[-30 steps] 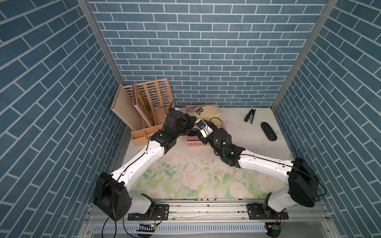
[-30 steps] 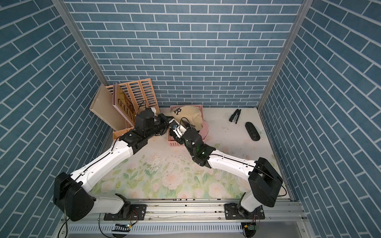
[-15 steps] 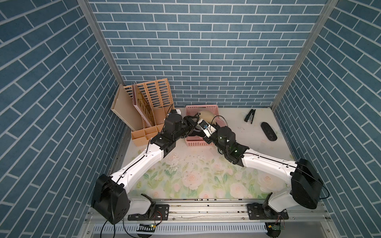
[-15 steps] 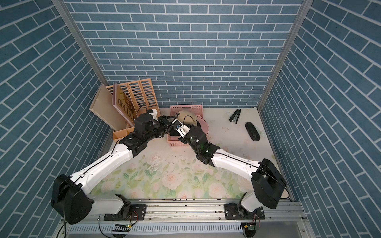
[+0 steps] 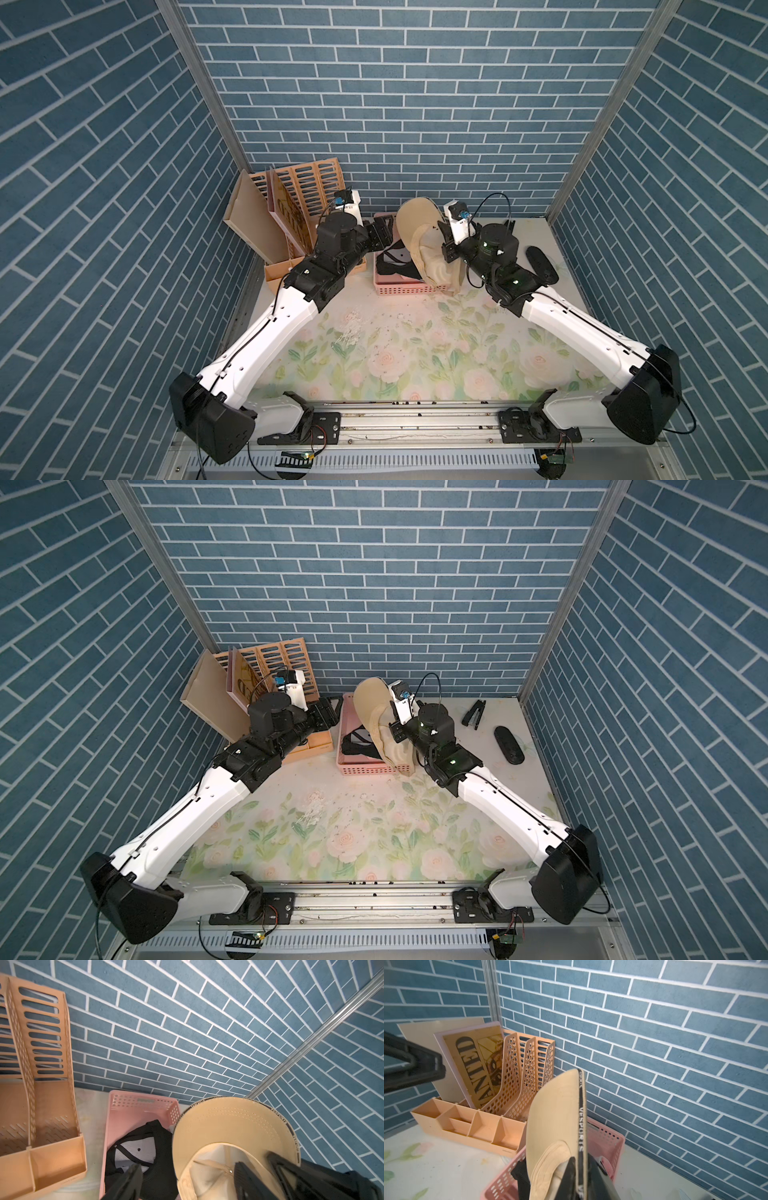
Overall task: Turn the baseball cap inside out
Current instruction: Turn over the baseball cap.
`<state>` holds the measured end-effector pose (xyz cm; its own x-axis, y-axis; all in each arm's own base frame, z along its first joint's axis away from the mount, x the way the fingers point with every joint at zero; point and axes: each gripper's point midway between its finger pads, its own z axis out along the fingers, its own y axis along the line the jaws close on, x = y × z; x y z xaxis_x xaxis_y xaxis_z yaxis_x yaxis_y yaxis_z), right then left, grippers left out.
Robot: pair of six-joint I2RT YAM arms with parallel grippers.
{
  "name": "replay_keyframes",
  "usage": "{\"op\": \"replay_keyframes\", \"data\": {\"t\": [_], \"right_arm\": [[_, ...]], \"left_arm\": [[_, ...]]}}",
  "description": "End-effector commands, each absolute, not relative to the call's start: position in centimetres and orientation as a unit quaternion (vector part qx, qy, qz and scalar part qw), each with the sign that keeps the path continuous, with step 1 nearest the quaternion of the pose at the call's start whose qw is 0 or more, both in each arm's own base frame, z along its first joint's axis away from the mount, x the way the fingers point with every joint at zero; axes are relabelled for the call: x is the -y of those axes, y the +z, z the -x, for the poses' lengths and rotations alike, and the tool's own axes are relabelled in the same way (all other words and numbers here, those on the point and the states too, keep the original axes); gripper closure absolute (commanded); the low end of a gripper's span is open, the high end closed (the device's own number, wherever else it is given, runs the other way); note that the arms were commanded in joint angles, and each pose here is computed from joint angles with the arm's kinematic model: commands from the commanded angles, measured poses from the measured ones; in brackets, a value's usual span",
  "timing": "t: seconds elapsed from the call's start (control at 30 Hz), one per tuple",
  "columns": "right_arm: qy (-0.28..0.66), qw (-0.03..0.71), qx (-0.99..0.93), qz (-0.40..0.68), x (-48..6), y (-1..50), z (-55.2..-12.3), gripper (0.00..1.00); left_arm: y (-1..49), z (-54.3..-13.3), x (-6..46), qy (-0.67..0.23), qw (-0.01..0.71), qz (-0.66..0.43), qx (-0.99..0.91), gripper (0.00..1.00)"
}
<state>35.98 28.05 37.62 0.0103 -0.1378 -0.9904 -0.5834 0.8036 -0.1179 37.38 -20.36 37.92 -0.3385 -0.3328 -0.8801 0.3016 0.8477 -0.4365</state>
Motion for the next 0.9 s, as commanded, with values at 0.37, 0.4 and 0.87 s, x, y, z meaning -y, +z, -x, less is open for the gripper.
{"op": "replay_keyframes", "data": {"t": [0.37, 0.4, 0.87], "right_arm": [[0.330, 0.638, -0.650, 0.248, -27.2, 42.1, -34.2, 0.91], [0.335, 0.637, -0.649, 0.246, -26.9, 42.1, -34.2, 0.92], [0.416, 0.627, -0.613, 0.241, -27.3, 43.0, -34.0, 0.94]], "left_arm": [[37.9, -36.4, 23.9, -0.243, 0.619, -0.245, -0.706, 0.16], [37.5, -36.4, 23.9, -0.246, 0.615, -0.249, -0.707, 0.15], [35.4, -38.0, 25.4, -0.363, 0.572, -0.226, -0.700, 0.26]]}}
